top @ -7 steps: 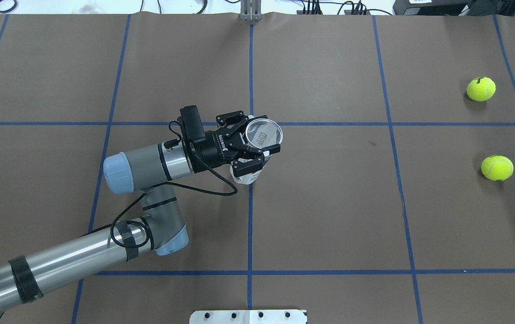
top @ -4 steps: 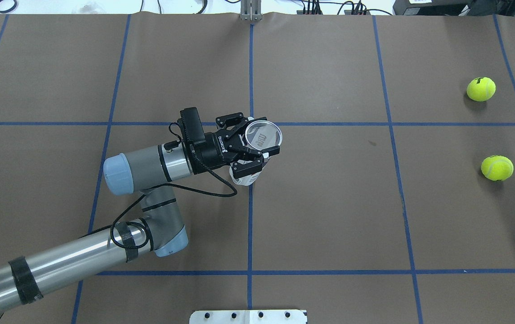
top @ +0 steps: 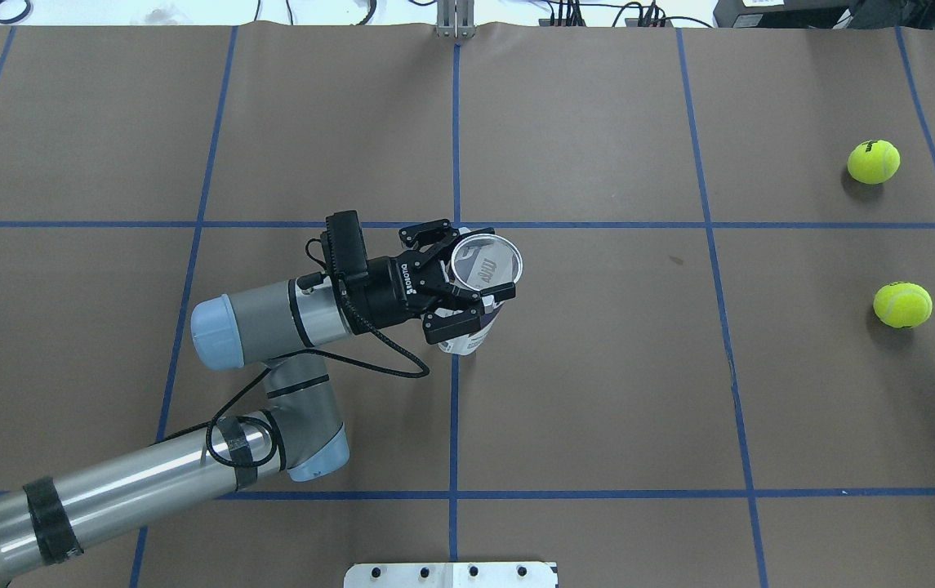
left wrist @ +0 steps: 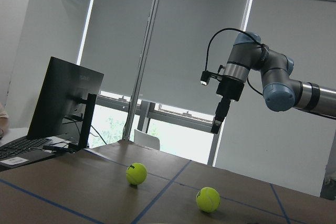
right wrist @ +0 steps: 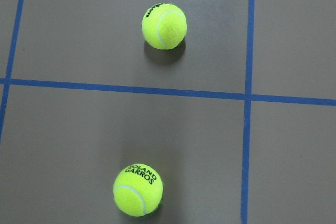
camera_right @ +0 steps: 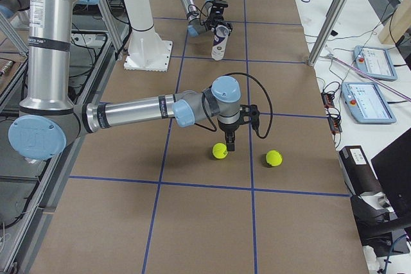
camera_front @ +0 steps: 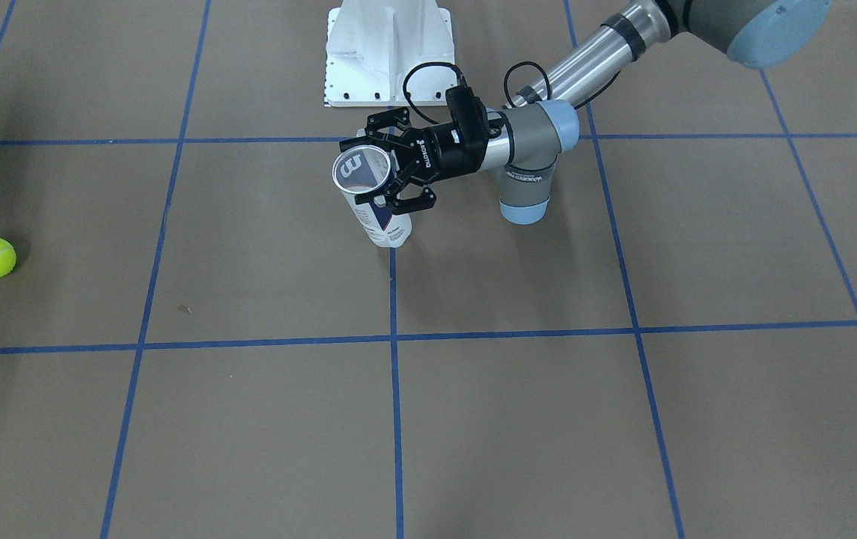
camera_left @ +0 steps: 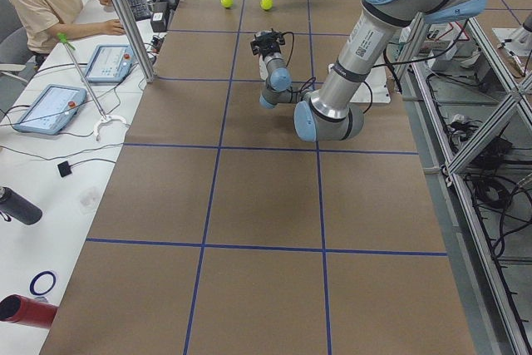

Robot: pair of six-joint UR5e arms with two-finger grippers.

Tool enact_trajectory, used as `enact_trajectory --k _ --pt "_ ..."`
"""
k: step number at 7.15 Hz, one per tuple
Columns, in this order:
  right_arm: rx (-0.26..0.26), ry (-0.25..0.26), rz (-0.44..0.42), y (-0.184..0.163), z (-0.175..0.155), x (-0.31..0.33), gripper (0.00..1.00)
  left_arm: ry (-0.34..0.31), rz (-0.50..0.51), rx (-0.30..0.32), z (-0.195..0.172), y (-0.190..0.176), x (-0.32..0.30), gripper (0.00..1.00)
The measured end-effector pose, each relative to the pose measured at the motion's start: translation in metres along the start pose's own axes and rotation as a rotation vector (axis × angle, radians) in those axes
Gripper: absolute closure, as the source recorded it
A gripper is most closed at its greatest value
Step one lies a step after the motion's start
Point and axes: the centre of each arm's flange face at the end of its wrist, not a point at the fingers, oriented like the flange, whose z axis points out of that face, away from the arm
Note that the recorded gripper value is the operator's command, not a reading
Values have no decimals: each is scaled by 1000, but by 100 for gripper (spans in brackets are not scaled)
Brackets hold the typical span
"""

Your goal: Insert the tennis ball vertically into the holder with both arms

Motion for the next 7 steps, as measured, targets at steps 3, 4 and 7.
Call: enact_trajectory --k 3,4,7 --pt "9 24 30 3 38 -33 1 12 -9 12 0 1 5 42" --pt "36 19 40 7 59 -40 1 13 -10 12 0 1 5 42" --pt "84 23 36 33 115 -38 0 14 -11 11 0 2 6 42"
